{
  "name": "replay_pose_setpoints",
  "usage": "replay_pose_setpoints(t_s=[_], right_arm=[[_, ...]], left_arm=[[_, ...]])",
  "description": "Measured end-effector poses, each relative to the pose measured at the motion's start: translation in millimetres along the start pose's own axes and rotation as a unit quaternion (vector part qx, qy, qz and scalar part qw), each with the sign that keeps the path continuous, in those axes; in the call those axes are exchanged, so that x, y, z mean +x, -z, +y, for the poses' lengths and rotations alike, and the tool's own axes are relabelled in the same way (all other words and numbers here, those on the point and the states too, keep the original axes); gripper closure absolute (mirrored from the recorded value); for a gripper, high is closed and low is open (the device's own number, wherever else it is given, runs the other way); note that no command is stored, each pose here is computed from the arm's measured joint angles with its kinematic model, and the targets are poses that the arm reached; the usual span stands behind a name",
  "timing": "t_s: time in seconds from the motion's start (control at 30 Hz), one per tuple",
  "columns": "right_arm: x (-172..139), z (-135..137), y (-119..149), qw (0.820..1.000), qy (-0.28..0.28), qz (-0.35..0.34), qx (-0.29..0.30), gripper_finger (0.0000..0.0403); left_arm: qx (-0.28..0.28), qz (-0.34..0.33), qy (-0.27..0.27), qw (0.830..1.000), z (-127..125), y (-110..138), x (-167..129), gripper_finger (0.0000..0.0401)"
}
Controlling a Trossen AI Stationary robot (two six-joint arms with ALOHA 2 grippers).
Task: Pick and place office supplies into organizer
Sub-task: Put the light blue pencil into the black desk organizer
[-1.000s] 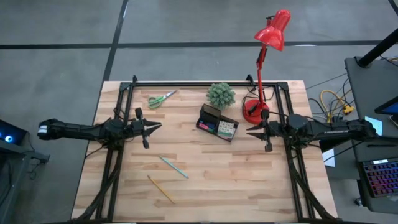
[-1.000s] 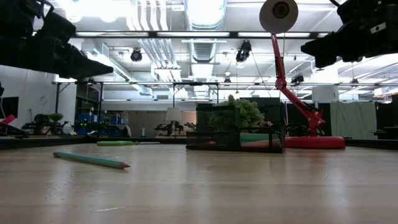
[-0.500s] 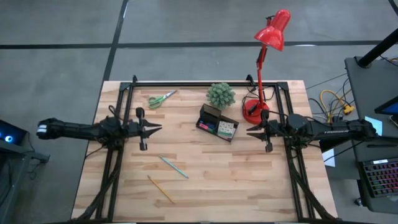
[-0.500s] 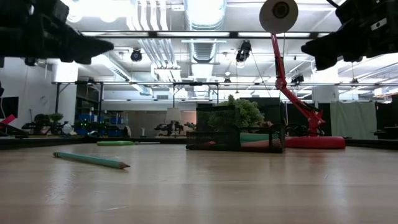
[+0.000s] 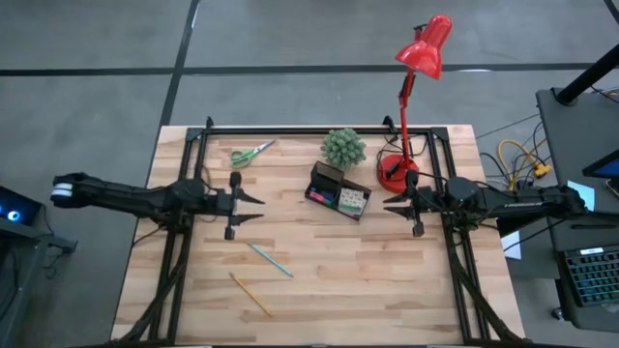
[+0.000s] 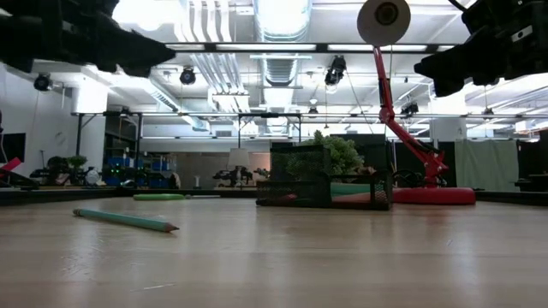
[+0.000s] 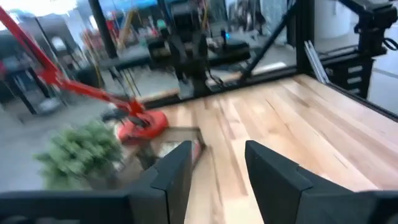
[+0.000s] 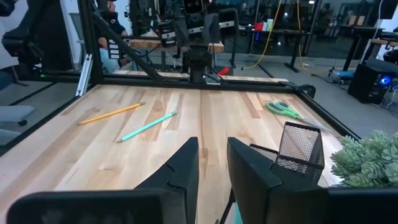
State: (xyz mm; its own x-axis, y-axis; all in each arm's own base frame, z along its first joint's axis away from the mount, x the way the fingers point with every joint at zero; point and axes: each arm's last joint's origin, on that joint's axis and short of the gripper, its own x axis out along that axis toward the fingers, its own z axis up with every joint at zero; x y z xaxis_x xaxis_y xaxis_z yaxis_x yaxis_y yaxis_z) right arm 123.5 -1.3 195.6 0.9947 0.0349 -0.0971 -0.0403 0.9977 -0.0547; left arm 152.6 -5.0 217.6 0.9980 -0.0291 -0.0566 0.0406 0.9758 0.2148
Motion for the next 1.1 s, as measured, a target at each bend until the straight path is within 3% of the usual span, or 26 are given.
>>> replay_pose_setpoints(t_s=[0.37, 0.73, 0.87, 1.1], right_arm=[[0.0, 0.0, -0.1, 1.000, 0.000, 0.000, 0.000, 0.0339], [0.0, 0.0, -0.3, 1.000, 0.000, 0.000, 0.000, 0.0326], [0.0, 0.0, -0.3, 1.000, 0.000, 0.000, 0.000, 0.0323], [0.0, 0.0, -0.2, 1.000, 0.000, 0.000, 0.000, 0.0333]], left_arm=[[-0.011, 0.021, 0.051, 0.998, 2.5, -24.4, 35.6, 0.0261], [-0.082, 0.172, 0.070, 0.979, -0.9, -9.0, 54.9, 0.0261], [-0.127, 0.187, 0.072, 0.971, -1.8, -8.5, 63.8, 0.0261], [-0.141, 0.199, 0.134, 0.961, -8.7, -9.6, 76.0, 0.0261]])
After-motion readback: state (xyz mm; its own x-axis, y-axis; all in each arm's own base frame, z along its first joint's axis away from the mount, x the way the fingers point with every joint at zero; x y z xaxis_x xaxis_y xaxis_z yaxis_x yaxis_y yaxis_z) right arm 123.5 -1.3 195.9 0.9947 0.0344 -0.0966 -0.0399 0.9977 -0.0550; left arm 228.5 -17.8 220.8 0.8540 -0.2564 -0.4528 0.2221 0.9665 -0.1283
